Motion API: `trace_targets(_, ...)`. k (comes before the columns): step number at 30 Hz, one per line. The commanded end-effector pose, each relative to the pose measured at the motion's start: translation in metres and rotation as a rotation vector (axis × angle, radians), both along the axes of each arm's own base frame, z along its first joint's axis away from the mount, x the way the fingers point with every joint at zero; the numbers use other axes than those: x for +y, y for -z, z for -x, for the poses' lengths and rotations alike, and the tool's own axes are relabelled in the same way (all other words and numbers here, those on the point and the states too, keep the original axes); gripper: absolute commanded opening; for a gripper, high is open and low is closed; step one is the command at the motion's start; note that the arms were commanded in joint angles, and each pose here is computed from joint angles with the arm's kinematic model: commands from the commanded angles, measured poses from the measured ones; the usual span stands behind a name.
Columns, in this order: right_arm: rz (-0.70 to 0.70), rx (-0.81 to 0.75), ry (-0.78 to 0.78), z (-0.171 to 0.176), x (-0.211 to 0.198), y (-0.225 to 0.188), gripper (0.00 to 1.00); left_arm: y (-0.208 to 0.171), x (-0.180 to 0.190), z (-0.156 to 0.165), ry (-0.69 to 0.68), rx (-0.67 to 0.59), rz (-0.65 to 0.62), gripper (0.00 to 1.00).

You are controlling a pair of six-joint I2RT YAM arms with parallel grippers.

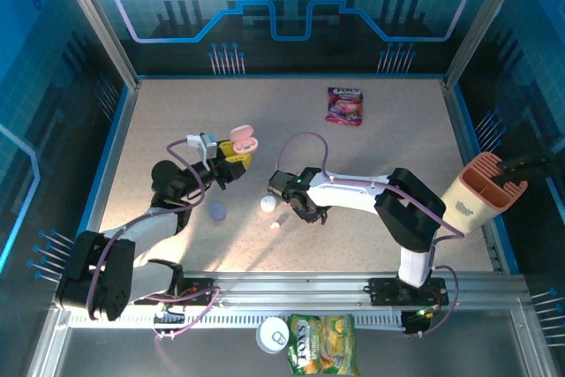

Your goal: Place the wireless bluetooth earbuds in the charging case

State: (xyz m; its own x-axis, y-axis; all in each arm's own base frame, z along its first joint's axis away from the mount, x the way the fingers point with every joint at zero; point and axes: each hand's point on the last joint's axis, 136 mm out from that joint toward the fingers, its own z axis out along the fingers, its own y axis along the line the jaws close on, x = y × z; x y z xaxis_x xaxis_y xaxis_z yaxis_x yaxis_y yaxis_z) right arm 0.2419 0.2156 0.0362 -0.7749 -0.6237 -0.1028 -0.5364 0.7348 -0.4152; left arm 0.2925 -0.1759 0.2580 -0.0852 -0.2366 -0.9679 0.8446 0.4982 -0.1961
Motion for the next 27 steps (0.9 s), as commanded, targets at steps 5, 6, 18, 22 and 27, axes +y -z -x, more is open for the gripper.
trace_targets(5,0.042,0.026,-0.020,0.006,0.002,0.006,0.39,-0.005,0.003,0.003,-0.010,-0.048,-0.010,0.39)
trace_targets(6,0.046,0.028,-0.021,0.006,0.002,0.007,0.38,-0.005,0.003,0.003,-0.010,-0.047,-0.010,0.39)
trace_targets(18,0.092,0.058,0.003,0.011,-0.005,0.015,0.32,-0.004,0.003,0.004,-0.011,-0.046,-0.012,0.39)
trace_targets(22,0.109,0.069,0.024,0.013,-0.009,0.018,0.31,-0.004,0.003,0.004,-0.011,-0.047,-0.012,0.39)
trace_targets(27,0.114,0.079,0.043,0.015,-0.010,0.023,0.27,-0.004,0.003,0.004,-0.010,-0.047,-0.012,0.39)
